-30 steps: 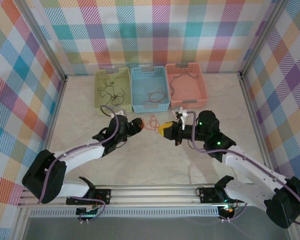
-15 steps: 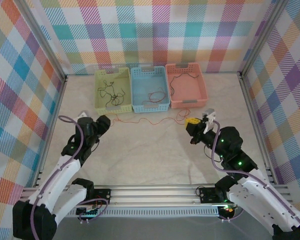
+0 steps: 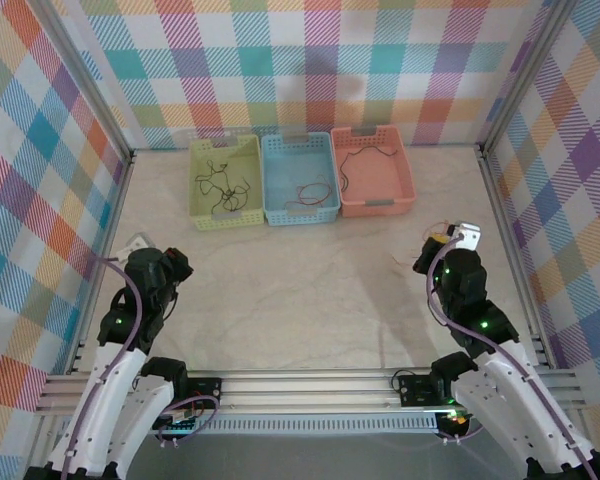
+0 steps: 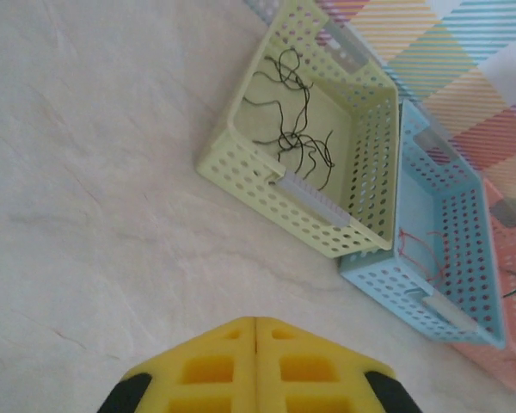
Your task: Untangle the cables
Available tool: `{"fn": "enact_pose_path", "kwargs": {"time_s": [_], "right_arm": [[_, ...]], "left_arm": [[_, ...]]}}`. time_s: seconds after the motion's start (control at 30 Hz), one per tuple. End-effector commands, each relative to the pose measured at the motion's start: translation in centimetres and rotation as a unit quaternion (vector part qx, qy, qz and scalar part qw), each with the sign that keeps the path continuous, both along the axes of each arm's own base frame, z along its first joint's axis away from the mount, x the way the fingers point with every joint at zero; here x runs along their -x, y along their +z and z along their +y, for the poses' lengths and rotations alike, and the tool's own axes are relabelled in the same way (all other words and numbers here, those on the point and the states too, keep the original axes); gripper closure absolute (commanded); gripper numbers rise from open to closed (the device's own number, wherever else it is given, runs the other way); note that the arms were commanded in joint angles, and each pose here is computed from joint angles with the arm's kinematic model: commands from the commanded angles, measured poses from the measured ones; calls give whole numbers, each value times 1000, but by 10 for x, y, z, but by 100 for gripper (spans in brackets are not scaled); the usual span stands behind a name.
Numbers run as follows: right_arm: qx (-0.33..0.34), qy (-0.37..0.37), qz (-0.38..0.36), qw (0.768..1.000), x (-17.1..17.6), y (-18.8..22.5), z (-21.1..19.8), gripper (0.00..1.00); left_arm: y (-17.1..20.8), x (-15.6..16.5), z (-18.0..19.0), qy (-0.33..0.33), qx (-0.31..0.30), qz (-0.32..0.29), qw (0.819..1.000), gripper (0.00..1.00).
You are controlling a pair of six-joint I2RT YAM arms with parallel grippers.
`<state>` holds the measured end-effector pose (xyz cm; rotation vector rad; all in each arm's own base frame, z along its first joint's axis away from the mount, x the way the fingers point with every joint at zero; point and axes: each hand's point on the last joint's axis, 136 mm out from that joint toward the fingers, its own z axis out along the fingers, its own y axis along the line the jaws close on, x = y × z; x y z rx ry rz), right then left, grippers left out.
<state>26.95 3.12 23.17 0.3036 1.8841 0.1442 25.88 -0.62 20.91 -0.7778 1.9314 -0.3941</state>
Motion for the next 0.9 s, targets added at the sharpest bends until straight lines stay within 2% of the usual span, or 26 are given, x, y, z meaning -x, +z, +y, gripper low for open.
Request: {"fn": "enact_pose_path", "kwargs": {"time_s": [0.0, 0.03, 0.1, 0.17, 0.27, 0.33, 0.4, 0.53, 0.77, 0.87], "right_arm": [[-15, -70, 12, 997, 1, 3, -27, 100], [-30, -39, 10, 999, -4, 3, -17, 100], [-64, 62, -20, 996, -11, 12, 20, 100], [-90, 154, -32, 983, -11, 21, 54, 100], [-111, 244, -27, 963, -9, 34, 86, 100], [-135, 294, -31, 946, -4, 46, 104, 100], [-162, 320, -34, 933, -1, 58, 115, 100], [-202, 343, -27, 917, -4, 74, 127, 100], [-257, 364, -3, 895, -14, 91, 143, 100], [-279, 377, 20, 883, -18, 89, 151, 100]], "left_arm": [[15, 10, 14, 25, -23, -7, 999, 100], [18, 10, 11, 16, -18, -13, 1000, 100], [26, 2, -11, -42, 7, -42, 998, 100], [35, -5, -39, -113, 41, -73, 990, 89], [56, -10, -80, -224, 81, -111, 965, 66], [64, -10, -101, -275, 96, -121, 949, 56], [72, -9, -120, -317, 94, -131, 934, 45], [78, -3, -164, -396, 67, -133, 906, 31], [68, 7, -230, -501, 17, -125, 856, 17], [66, 8, -251, -535, 2, -122, 836, 16]]}}
